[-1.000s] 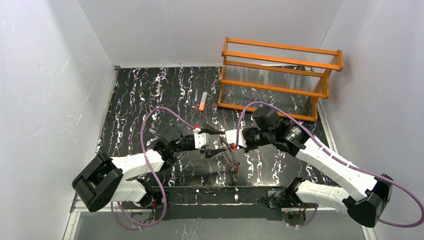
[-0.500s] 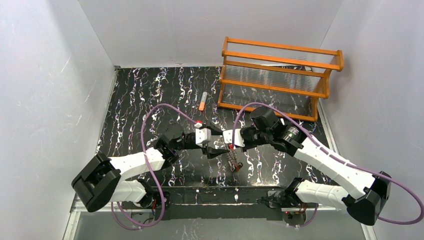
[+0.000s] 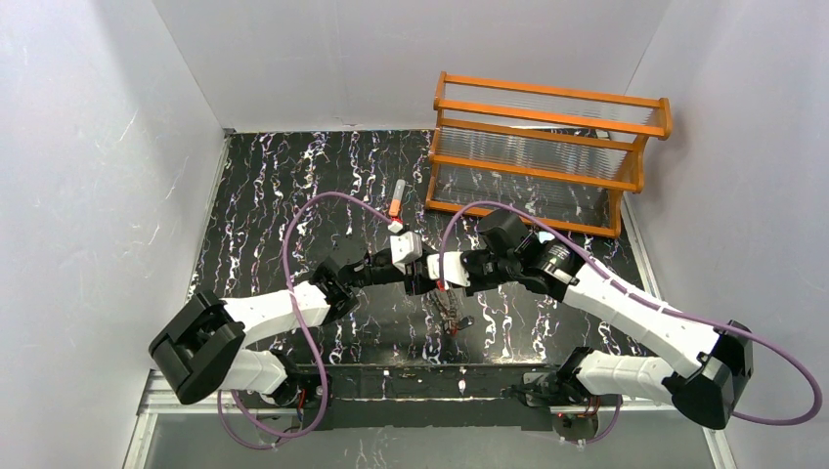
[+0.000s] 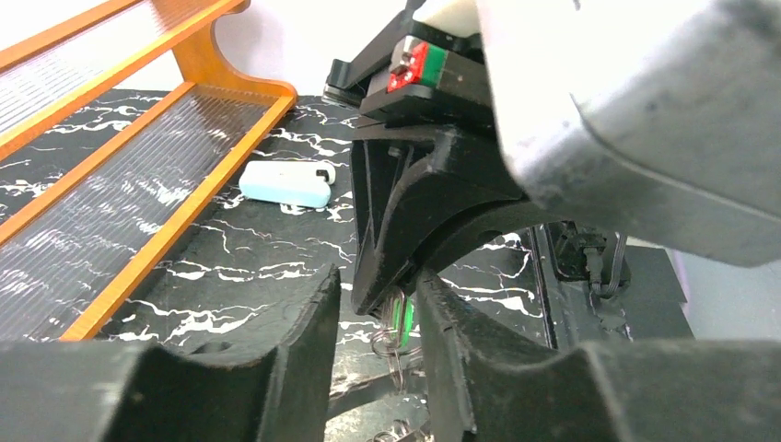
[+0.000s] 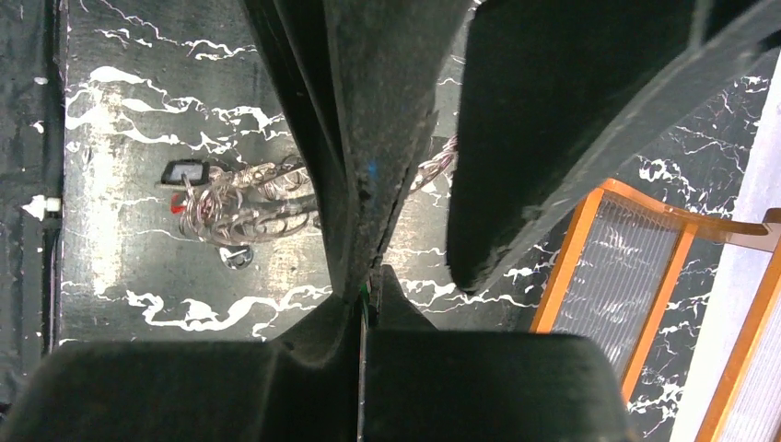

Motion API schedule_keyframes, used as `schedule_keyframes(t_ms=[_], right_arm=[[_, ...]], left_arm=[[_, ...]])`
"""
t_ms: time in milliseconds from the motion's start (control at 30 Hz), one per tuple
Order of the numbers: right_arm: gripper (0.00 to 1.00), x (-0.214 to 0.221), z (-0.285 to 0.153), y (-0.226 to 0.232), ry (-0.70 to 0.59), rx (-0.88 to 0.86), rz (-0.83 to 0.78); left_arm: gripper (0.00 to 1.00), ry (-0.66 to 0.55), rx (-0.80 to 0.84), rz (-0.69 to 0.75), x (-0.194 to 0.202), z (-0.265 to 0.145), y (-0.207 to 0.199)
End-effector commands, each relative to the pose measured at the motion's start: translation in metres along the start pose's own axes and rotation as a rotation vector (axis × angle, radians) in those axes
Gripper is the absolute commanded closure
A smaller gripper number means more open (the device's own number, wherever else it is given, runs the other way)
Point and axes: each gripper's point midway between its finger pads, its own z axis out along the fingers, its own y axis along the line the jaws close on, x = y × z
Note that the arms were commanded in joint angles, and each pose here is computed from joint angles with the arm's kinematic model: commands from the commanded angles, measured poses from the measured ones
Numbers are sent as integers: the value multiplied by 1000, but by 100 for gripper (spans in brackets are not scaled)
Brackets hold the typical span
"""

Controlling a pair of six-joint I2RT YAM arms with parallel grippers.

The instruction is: Remove the keys from the keyring

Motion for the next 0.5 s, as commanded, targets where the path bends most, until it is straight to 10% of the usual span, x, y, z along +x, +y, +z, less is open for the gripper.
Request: schedule_keyframes(t_ms=[0,467], right_arm=[[99,-24,-9,-20,-55,62,9],[99,-22,-8,-22,-38,74,33]], left_arm=[[68,-7,6,-8,-5,5,0],[72,80,-2,31,16,3,5]])
